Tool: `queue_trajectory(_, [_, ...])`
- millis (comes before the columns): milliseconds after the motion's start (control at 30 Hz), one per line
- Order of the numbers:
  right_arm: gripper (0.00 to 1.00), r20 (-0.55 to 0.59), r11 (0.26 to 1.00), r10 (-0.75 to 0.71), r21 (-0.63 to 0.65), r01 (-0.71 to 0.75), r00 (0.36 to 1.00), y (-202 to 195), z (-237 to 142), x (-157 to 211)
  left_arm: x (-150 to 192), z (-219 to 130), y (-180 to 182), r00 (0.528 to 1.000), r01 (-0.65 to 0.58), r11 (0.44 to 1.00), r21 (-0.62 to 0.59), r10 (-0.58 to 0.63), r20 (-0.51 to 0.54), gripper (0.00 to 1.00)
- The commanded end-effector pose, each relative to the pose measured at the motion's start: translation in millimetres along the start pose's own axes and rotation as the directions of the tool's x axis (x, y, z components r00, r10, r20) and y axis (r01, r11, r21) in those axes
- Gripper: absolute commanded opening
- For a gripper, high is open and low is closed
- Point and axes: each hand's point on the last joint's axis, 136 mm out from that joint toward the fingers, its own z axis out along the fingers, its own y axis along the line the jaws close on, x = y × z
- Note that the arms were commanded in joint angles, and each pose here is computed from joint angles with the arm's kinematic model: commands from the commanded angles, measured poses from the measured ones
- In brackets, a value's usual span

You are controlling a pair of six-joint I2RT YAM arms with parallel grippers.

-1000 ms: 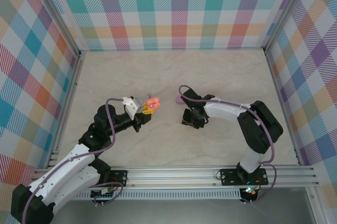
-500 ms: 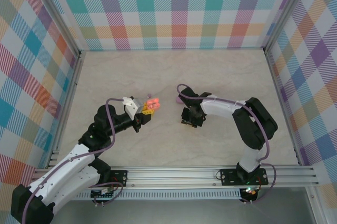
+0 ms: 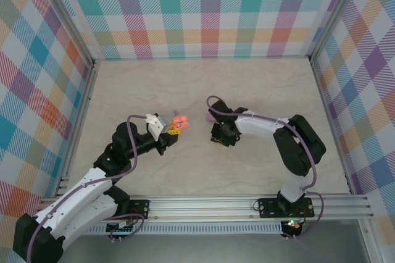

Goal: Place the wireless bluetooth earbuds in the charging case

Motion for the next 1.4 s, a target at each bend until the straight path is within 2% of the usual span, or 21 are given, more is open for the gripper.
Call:
queue_trajectory(0, [0.3,0.014,1.0,-0.021,-0.008,0.021,1.0,10.1,-2.7,-5.3,-6.6,-1.1,-3.4,1.0,-0.024,1.0,0.012,0.024,0.017,0.0])
queue_trajectory(500, [0.28,0.006,0.989,-0.117,0.097,0.116,0.993,-3.3,18.1,-11.3,-6.9,-3.6,-3.1,1.0,-0.028,1.0,0.004,0.028,0.014,0.0])
queue_trajectory(700, [0.19,0.018,0.984,-0.154,0.093,0.152,0.988,-1.1,14.8,-13.8,-7.7,-3.6,-2.3,0.999,-0.029,1.0,-0.001,0.029,0.017,0.0])
queue_trajectory(833, [0.17,0.045,0.979,-0.188,0.085,0.184,0.981,1.3,5.1,-18.0,-7.0,-3.7,-2.8,1.0,-0.023,1.0,0.002,0.023,0.016,0.0])
queue_trajectory(1033, [0.16,0.129,0.967,-0.248,0.1,0.236,0.96,2.5,-22.2,-30.4,-4.7,-5.6,-3.9,1.0,-0.013,1.0,0.002,0.013,0.028,0.0])
queue_trajectory(1167, [0.14,0.221,0.951,-0.31,0.084,0.298,0.925,11.2,-51.2,-42.9,-8.1,-8.3,-3.8,0.998,-0.017,1.0,-0.006,0.017,0.056,0.0])
queue_trajectory(1267, [0.12,0.339,0.921,-0.383,0.067,0.383,0.859,22.3,-84.4,-55.6,-9.7,-6.8,-2.6,0.997,-0.006,1.0,-0.009,0.007,0.075,0.0])
queue_trajectory(1367, [0.12,0.472,0.877,-0.444,0.052,0.478,0.762,37.0,-127.8,-65.9,-14.6,-3.2,-4.4,0.995,0.004,1.0,0.013,-0.005,0.096,0.0])
